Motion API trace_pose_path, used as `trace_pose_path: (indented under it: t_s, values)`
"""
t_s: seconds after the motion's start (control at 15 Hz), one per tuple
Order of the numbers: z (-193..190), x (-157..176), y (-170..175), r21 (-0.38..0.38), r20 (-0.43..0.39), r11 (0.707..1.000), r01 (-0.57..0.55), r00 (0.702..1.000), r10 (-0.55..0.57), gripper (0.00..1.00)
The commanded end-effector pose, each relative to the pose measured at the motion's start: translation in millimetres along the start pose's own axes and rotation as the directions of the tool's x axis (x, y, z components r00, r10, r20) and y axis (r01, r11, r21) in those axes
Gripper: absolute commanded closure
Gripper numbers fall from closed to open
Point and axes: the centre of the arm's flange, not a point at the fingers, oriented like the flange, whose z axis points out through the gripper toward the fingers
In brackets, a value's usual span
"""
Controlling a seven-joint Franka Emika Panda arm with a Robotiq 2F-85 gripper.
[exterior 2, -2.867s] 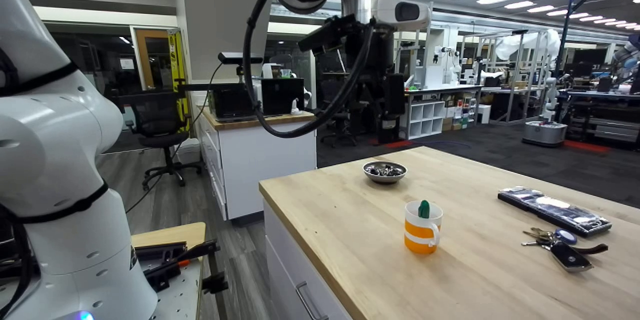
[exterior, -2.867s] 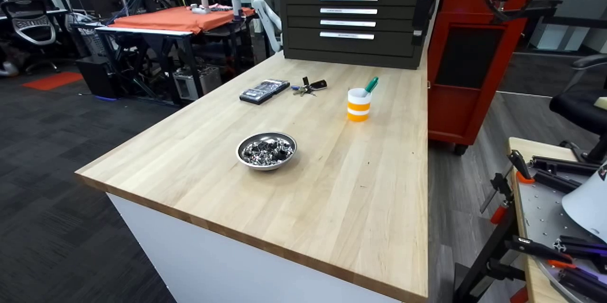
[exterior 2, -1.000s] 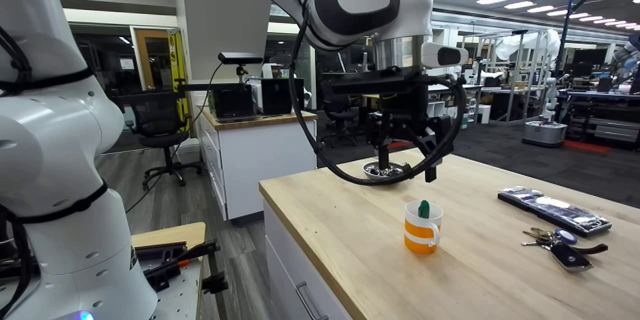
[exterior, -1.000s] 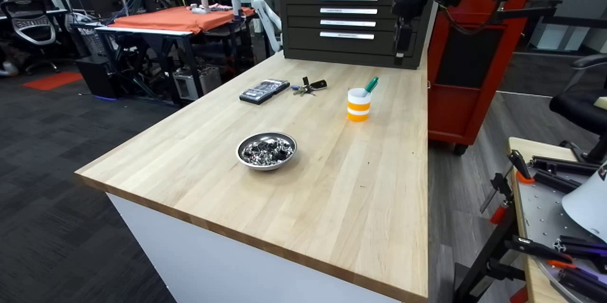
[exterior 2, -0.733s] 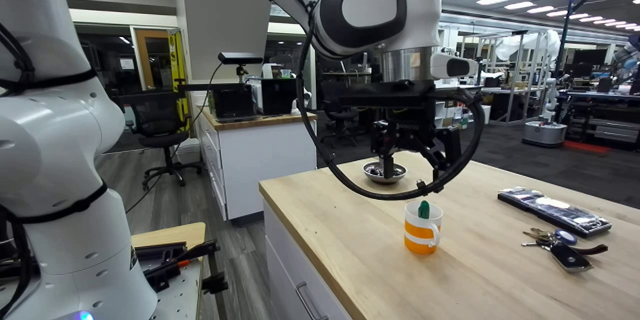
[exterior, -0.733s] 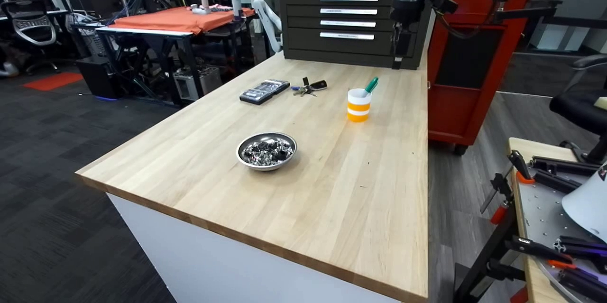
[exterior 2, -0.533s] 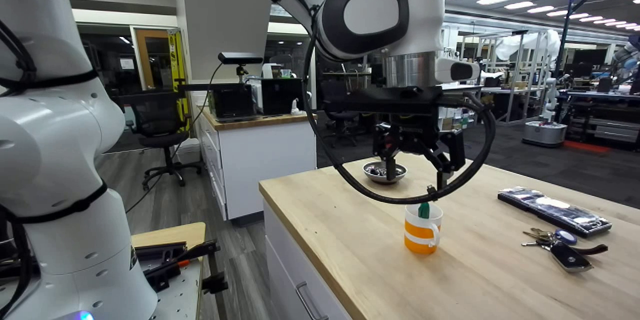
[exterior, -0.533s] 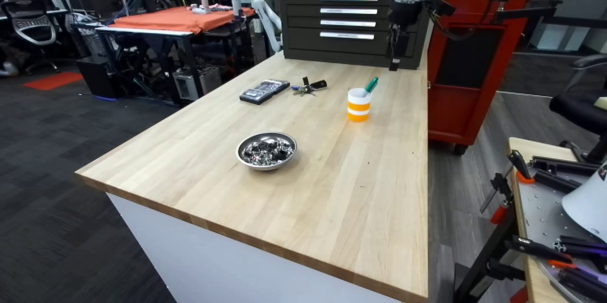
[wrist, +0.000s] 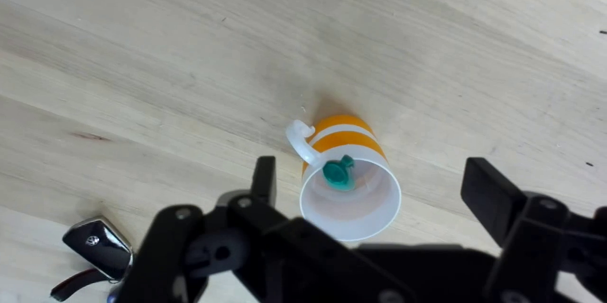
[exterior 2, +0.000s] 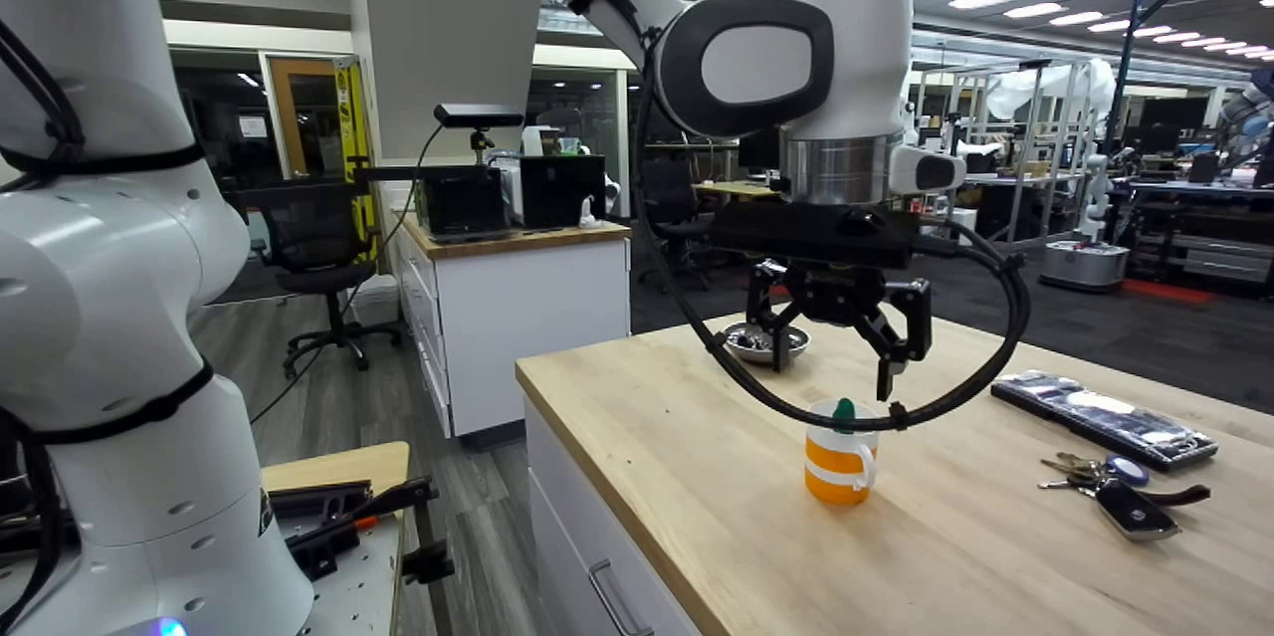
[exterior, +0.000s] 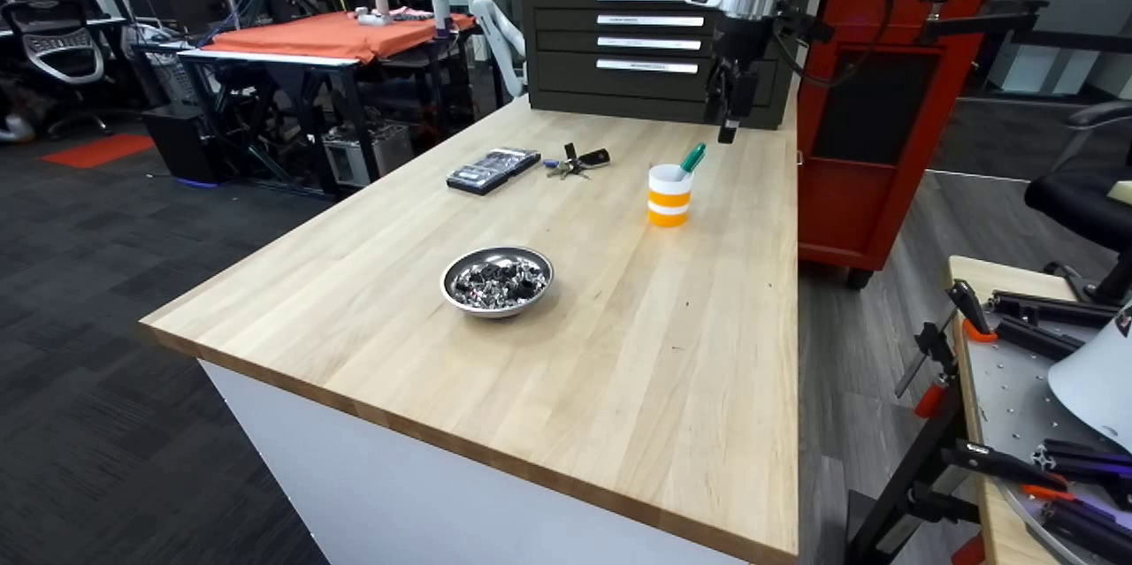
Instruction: Remove the green marker from the orange and white mug
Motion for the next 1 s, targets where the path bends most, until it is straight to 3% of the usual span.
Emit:
trace_pose_path:
  t_s: [0.0,0.93]
  values:
    - [11,5,16,0.023,-0.017,0.997,0.067,0.998,-0.067,0.00]
    - [41,22,30,0.061,-0.009,0.978,0.202,0.979,-0.201,0.00]
